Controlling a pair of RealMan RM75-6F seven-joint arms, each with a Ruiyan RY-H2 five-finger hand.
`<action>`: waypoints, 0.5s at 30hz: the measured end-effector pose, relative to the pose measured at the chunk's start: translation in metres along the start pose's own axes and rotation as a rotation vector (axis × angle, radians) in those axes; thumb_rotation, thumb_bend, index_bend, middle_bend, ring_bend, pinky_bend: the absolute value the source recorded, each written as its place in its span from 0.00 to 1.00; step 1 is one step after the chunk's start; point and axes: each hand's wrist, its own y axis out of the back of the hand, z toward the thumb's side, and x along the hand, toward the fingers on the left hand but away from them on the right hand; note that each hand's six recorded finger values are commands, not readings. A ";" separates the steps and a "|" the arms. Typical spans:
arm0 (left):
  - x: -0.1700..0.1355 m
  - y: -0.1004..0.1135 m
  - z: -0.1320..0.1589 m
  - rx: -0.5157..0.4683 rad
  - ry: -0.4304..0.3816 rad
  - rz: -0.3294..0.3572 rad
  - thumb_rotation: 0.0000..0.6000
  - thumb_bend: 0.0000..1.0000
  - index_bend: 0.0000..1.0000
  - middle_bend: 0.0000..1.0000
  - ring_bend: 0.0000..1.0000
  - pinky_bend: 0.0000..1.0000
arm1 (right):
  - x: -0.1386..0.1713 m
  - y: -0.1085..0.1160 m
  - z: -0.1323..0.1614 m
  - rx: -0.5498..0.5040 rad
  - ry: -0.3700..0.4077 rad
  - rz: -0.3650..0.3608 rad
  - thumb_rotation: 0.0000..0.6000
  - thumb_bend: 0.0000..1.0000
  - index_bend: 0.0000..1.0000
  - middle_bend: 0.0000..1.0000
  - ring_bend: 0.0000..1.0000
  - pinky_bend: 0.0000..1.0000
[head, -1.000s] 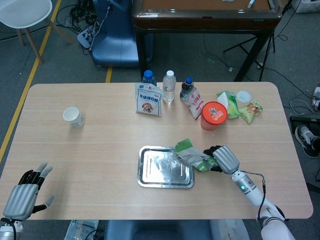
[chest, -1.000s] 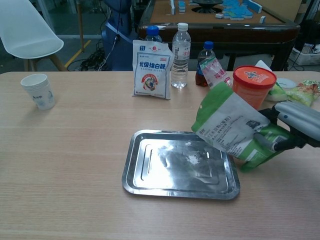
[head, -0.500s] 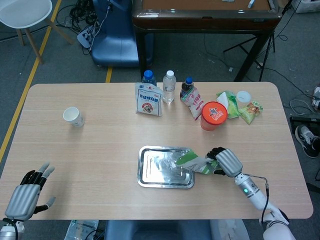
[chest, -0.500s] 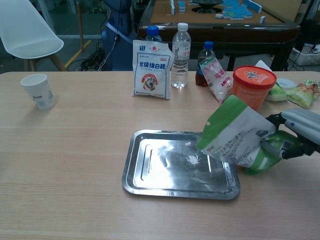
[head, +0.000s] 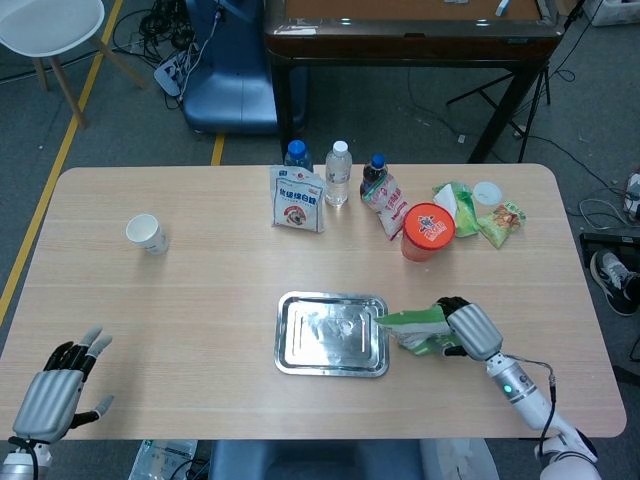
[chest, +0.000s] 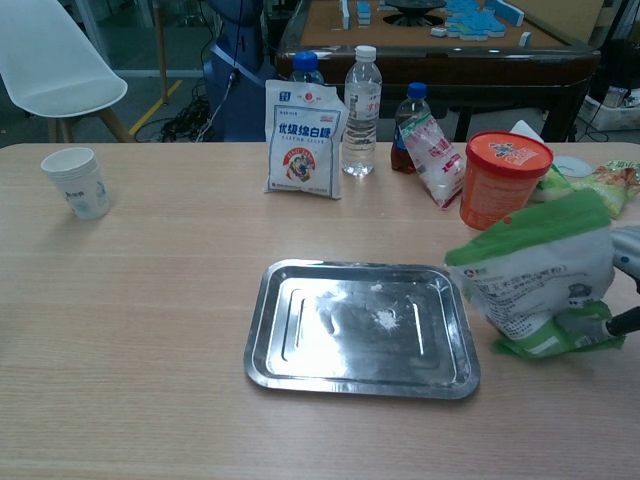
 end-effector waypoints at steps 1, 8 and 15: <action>0.000 0.000 0.000 -0.001 -0.001 0.001 1.00 0.22 0.12 0.04 0.15 0.07 | 0.003 0.001 -0.002 0.003 -0.005 0.001 1.00 0.26 0.51 0.42 0.29 0.32; 0.002 0.002 0.001 0.000 -0.007 0.006 1.00 0.22 0.12 0.04 0.15 0.07 | 0.017 0.006 -0.011 0.007 -0.029 -0.006 1.00 0.17 0.40 0.35 0.20 0.22; 0.005 0.004 0.002 0.000 -0.016 0.012 1.00 0.22 0.12 0.04 0.15 0.07 | 0.030 0.016 -0.020 0.040 -0.050 -0.020 1.00 0.14 0.24 0.24 0.13 0.12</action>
